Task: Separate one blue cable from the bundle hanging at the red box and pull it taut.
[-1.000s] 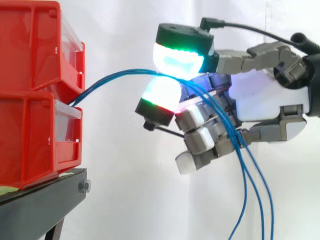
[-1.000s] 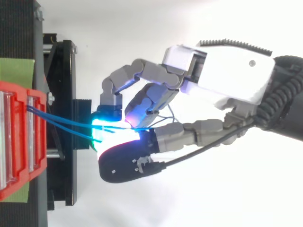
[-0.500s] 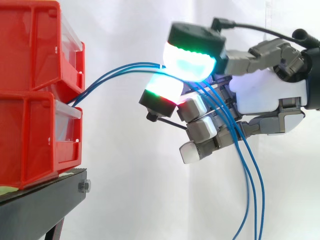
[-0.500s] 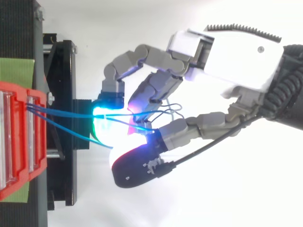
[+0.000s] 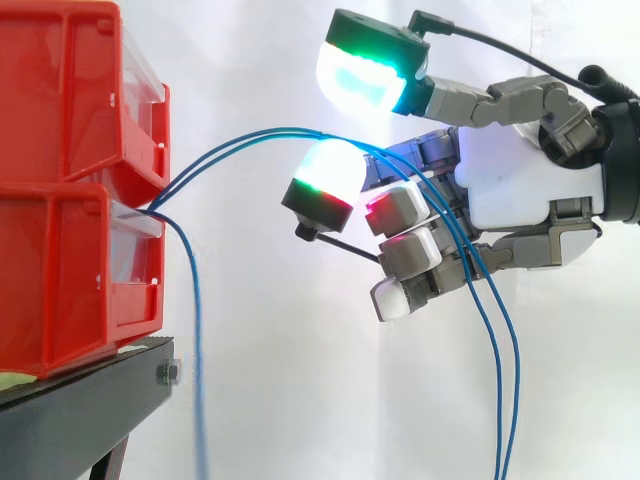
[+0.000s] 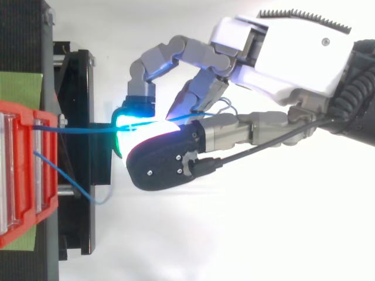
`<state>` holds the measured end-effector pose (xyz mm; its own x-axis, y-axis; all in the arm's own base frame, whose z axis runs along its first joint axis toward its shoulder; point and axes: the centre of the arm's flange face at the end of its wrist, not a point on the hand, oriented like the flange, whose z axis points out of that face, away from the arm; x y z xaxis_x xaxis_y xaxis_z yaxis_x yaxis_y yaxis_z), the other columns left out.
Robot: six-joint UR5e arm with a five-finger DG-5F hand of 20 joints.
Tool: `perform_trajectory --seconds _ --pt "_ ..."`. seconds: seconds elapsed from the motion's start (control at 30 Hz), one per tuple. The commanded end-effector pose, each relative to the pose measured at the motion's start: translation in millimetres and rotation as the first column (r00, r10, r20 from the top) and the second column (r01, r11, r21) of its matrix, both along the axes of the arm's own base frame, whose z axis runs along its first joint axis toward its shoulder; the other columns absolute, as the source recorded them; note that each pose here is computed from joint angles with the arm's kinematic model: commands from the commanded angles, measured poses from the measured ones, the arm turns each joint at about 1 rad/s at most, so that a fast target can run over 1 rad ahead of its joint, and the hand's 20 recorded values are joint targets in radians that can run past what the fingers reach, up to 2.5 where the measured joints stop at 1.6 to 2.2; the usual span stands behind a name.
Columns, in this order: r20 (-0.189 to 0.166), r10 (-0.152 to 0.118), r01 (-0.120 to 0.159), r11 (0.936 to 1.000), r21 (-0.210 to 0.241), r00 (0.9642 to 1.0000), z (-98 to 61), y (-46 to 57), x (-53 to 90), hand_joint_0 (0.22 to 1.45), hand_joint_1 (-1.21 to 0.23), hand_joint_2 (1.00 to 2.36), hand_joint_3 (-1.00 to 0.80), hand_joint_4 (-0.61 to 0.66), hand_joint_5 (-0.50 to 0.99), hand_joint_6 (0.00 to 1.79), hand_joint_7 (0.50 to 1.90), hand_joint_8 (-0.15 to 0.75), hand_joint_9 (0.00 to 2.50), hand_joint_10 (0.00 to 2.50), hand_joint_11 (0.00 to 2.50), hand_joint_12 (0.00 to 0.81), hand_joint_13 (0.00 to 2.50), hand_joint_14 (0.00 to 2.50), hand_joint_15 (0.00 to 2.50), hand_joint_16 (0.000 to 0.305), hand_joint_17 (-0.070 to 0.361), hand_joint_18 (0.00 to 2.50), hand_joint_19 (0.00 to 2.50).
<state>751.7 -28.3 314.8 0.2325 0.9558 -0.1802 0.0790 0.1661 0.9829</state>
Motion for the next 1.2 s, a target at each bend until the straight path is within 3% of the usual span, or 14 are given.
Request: perform_trajectory --seconds 0.0,0.1,0.3,0.4,0.43,0.47,0.53,0.63,0.73,0.77,0.93,1.03,1.17 --pt "0.0 0.0 0.0 1.0 0.001 1.0 0.0 -0.5 -0.1 0.61 -0.57 1.01 -0.43 0.1 -0.14 0.93 1.11 0.382 1.27 0.02 0.97 0.361 1.24 0.03 0.92 0.043 0.096 0.87 0.61" --pt "0.001 -0.002 0.002 1.0 0.001 1.0 0.1 -1.6 0.0 0.6 -0.65 1.02 -0.27 0.12 -0.12 0.94 1.15 0.391 1.28 0.02 0.98 0.36 1.23 0.03 0.92 0.044 0.099 0.87 0.62" --pt "0.001 -0.002 0.002 1.0 0.0 1.0 0.1 -1.6 0.0 0.62 -0.77 1.02 -0.12 0.11 -0.13 0.95 1.17 0.386 1.22 0.02 0.99 0.377 1.21 0.02 0.92 0.046 0.105 0.88 0.61" --pt "0.001 0.0 0.0 1.0 0.0 1.0 0.1 -1.5 0.1 0.66 -0.81 1.02 -0.2 0.09 -0.15 0.96 1.12 0.362 1.16 0.02 1.0 0.367 1.17 0.03 0.93 0.046 0.103 0.84 0.62" --pt "0.0 0.0 0.0 1.0 0.001 1.0 0.0 -1.5 -0.1 0.64 -0.83 1.01 -0.37 0.13 -0.16 0.95 1.09 0.352 1.15 0.02 0.99 0.364 1.15 0.03 0.93 0.046 0.103 0.84 0.63" --pt "-0.002 0.0 0.0 1.0 0.001 1.0 -0.2 -1.5 -0.2 0.62 -0.79 1.0 -0.49 0.14 -0.16 0.94 1.07 0.348 1.15 0.02 0.99 0.357 1.14 0.03 0.93 0.046 0.103 0.83 0.63" --pt "-0.002 0.0 0.0 1.0 0.001 1.0 -0.2 -1.5 -0.2 0.51 -0.66 1.0 -0.5 0.17 -0.16 0.93 1.05 0.366 1.13 0.02 0.97 0.383 1.14 0.03 0.91 0.051 0.114 0.84 0.64" --pt "-0.001 -0.002 0.002 1.0 0.0 1.0 0.0 -2.6 -0.1 0.48 -0.49 1.0 -0.5 0.16 -0.16 0.92 1.01 0.384 1.16 0.02 0.92 0.405 1.16 0.02 0.89 0.054 0.122 0.86 0.64" --pt "0.0 -0.002 0.002 1.0 -0.003 1.0 0.1 -2.6 0.0 0.56 -0.32 1.0 -0.5 0.13 -0.15 0.89 1.06 0.367 1.2 0.02 0.93 0.377 1.16 0.03 0.89 0.048 0.109 0.84 0.67" --pt "0.0 -0.003 0.003 1.0 -0.002 1.0 0.1 -3.8 0.0 0.59 -0.33 1.0 -0.5 0.13 -0.15 0.89 1.07 0.364 1.22 0.02 0.94 0.372 1.17 0.02 0.91 0.048 0.107 0.84 0.67" --pt "0.009 -0.003 0.003 1.0 0.0 0.9999 0.9 -3.6 0.9 0.59 -0.49 1.01 -0.34 0.14 -0.15 0.89 1.06 0.369 1.19 0.02 0.94 0.373 1.17 0.03 0.9 0.049 0.11 0.84 0.68" --pt "0.009 -0.003 0.003 1.0 -0.001 1.0 0.9 -3.6 0.9 0.58 -0.61 1.02 -0.22 0.18 -0.15 0.9 1.16 0.386 1.19 0.02 0.94 0.396 1.17 0.02 0.9 0.053 0.12 0.87 0.65" --pt "0.009 -0.003 0.003 1.0 -0.001 1.0 0.9 -3.6 0.9 0.61 -0.73 1.02 -0.1 0.14 -0.16 0.94 1.15 0.384 1.18 0.02 0.98 0.39 1.16 0.03 0.9 0.053 0.119 0.87 0.64"
